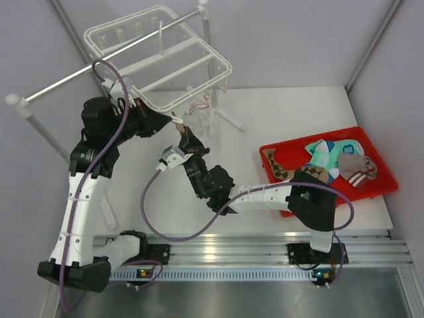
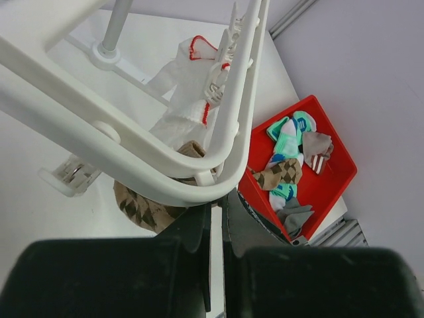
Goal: Clip the socks to the hanger
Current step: Clamp the sock onto the hanger.
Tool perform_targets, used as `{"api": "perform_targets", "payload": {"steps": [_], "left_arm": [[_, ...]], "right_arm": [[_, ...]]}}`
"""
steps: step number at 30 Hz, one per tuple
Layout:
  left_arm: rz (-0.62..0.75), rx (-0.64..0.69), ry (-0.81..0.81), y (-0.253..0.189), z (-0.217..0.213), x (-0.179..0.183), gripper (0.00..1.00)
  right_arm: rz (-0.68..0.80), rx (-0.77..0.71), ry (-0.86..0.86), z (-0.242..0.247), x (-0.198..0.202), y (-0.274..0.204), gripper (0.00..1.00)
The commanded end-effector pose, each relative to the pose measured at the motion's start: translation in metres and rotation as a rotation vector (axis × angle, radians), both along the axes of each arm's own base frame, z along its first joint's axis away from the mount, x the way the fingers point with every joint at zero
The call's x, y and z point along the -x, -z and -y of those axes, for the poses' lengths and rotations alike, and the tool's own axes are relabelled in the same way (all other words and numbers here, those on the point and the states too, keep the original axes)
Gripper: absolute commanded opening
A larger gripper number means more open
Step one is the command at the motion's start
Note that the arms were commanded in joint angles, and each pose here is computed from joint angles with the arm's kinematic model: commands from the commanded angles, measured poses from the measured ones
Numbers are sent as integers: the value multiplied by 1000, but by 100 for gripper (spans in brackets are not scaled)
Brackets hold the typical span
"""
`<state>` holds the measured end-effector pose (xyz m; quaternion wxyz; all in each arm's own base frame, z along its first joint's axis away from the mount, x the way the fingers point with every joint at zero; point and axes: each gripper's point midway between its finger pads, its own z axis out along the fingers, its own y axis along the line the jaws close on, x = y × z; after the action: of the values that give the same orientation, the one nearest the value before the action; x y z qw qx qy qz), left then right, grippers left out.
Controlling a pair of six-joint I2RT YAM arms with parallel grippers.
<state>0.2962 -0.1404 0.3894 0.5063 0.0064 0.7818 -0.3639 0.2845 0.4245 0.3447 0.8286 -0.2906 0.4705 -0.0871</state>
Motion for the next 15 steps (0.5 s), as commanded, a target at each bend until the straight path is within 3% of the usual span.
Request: {"api": "perform_targets", "payload": {"steps": [1, 15], "left_arm": [[20, -4, 45, 0, 5, 8, 0], [13, -26, 50, 7, 4, 5, 0]], "right_arm": [[88, -100, -4, 5, 12, -36, 0], [146, -99, 25, 7, 14, -34, 0]]}}
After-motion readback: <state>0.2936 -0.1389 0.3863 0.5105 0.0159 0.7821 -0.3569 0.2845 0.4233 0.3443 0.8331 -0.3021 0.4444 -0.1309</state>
